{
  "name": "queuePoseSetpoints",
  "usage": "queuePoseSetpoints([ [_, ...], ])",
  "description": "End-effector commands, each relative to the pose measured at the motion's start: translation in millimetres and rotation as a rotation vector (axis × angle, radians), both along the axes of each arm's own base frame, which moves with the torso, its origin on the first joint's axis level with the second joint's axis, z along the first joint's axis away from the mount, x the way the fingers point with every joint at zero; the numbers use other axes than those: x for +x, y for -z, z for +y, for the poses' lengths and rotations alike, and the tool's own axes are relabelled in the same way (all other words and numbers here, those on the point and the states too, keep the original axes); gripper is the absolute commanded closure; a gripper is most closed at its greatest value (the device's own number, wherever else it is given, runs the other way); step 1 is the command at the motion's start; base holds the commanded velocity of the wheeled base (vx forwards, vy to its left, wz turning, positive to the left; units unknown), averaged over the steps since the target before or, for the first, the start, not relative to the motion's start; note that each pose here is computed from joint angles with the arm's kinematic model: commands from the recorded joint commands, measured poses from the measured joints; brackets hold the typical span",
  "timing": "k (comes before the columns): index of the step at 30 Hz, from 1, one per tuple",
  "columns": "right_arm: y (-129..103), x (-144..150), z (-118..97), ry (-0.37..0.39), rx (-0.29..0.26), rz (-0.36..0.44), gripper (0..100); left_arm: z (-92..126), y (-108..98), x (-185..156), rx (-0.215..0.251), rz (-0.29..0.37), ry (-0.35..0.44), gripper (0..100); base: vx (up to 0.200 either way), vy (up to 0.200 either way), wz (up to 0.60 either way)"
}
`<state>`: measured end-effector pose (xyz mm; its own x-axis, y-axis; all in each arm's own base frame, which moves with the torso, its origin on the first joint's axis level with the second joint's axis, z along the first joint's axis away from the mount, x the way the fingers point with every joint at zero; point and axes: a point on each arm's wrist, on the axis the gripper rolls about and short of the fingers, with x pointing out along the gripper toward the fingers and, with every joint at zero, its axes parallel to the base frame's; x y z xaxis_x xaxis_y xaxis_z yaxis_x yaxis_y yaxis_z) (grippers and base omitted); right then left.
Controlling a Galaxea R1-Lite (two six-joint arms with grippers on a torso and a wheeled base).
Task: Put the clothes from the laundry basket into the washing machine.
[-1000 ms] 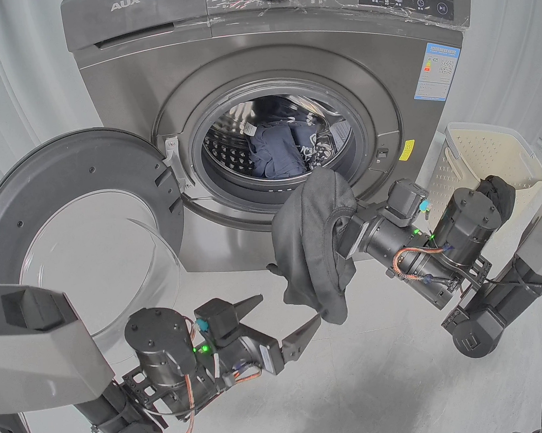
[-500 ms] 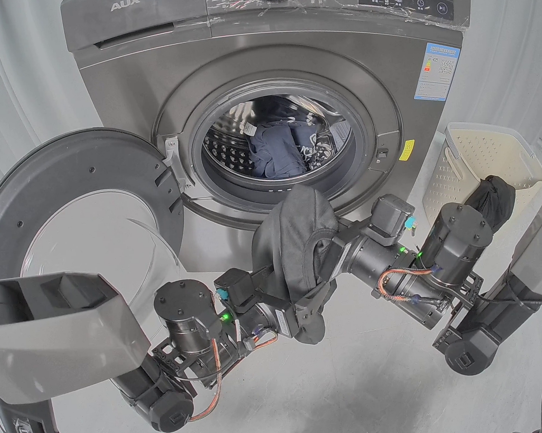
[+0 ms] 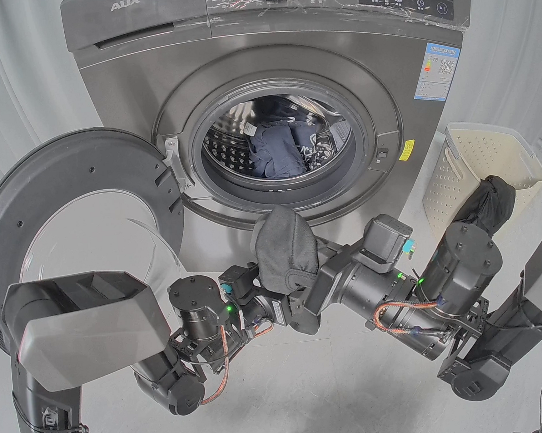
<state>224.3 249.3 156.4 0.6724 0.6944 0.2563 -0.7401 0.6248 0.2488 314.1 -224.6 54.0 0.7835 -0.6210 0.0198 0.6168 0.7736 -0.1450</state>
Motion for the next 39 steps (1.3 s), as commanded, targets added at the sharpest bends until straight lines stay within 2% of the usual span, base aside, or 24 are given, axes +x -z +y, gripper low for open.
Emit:
queuePoseSetpoints([
  [1, -3.5, -3.7, -0.5, -0.008, 0.008, -0.005, 100, -2.2, 5.1, 4.9, 0.0, 0.002, -0.004, 0, 0.0, 0.0, 0.0],
  [6, -2.8, -1.7, -2.8, -0.001, 0.007, -0.001, 100, -2.2, 4.3, 6.3, -0.006, -0.004, -0.014, 0, 0.0, 0.0, 0.0],
  [7, -2.3, -0.4, -3.6, 0.004, 0.006, 0.0, 100, -1.9, 3.1, 7.0, -0.008, -0.007, -0.018, 100, 0.0, 0.0, 0.0],
  [11, -2.5, 4.5, -8.8, 0.023, 0.008, 0.002, 100, -0.3, -8.5, 15.0, -0.04, -0.045, -0.052, 100, 0.0, 0.0, 0.0],
  [16, 0.0, 19.3, -28.2, 0.094, 0.001, 0.014, 100, 9.3, -21.3, 17.4, -0.063, -0.065, -0.08, 100, 0.0, 0.0, 0.0],
  [17, 4.5, 29.3, -40.2, 0.14, -0.012, 0.027, 100, 16.2, -30.0, 16.6, -0.072, -0.077, -0.094, 100, 0.0, 0.0, 0.0],
  [22, 11.6, 49.7, -62.1, 0.226, -0.025, 0.043, 100, 27.1, -55.6, -4.9, -0.089, -0.097, -0.09, 100, 0.0, 0.0, 0.0],
  [23, 11.6, 49.7, -62.1, 0.226, -0.025, 0.043, 100, 27.1, -55.6, -4.9, -0.089, -0.097, -0.09, 100, 0.0, 0.0, 0.0],
  [24, 20.4, 56.5, -63.7, 0.24, -0.041, 0.062, 100, 33.3, -69.5, -18.5, -0.099, -0.11, -0.086, 100, 0.0, 0.0, 0.0],
  [26, 35.3, 58.9, -60.2, 0.235, -0.07, 0.097, 100, 36.6, -84.6, -32.8, -0.119, -0.132, -0.077, 100, 0.0, 0.0, 0.0],
  [29, 39.7, 59.6, -57.8, 0.231, -0.078, 0.107, 100, 38.1, -92.9, -39.7, -0.14, -0.141, -0.085, 100, 0.0, 0.0, 0.0],
  [31, 42.0, 58.5, -50.2, 0.211, -0.082, 0.106, 100, 38.7, -109.3, -52.7, -0.199, -0.154, -0.086, 100, 0.0, 0.0, 0.0],
  [39, 40.5, 48.3, -34.6, 0.156, -0.079, 0.098, 100, 46.9, -122.9, -64.8, -0.227, -0.179, -0.085, 100, 0.0, 0.0, 0.0],
])
